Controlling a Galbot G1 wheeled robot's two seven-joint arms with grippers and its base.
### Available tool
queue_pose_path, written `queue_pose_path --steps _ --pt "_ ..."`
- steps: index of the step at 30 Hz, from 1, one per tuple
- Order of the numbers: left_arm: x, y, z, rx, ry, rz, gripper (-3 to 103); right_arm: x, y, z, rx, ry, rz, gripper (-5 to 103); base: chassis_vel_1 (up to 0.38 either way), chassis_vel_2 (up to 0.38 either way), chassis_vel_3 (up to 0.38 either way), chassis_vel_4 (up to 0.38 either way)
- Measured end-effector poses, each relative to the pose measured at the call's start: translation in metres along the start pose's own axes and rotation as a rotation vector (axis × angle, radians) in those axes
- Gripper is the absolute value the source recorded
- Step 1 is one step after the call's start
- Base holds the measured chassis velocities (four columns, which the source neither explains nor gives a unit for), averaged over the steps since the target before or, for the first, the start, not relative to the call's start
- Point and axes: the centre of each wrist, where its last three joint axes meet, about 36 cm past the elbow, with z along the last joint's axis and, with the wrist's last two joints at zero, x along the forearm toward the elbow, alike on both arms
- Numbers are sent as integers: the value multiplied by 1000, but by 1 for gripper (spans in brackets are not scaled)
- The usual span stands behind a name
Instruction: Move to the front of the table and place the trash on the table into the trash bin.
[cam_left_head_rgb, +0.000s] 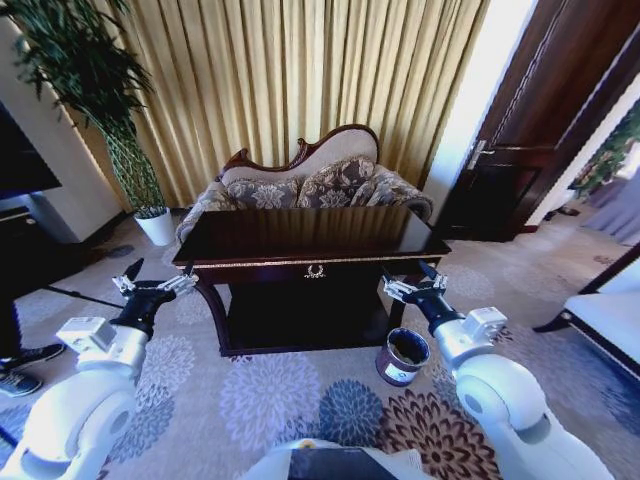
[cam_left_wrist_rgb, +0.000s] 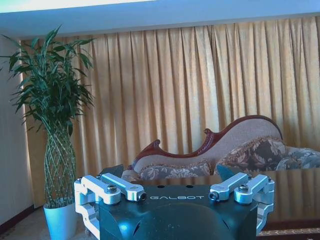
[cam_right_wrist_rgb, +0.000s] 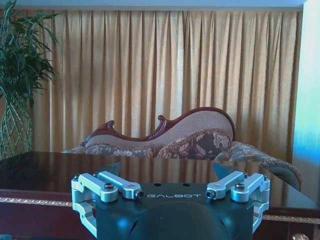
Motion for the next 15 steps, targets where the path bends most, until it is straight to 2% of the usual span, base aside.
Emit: queue_pose_path --steps 6,15 --pt "0 -1 0 2 1 3 100 1 0 0 0 3 -1 100 107 -120 -107 98" --pt "-2 0 3 4 7 1 100 -1 -1 1 3 4 -1 100 137 -145 -132 170"
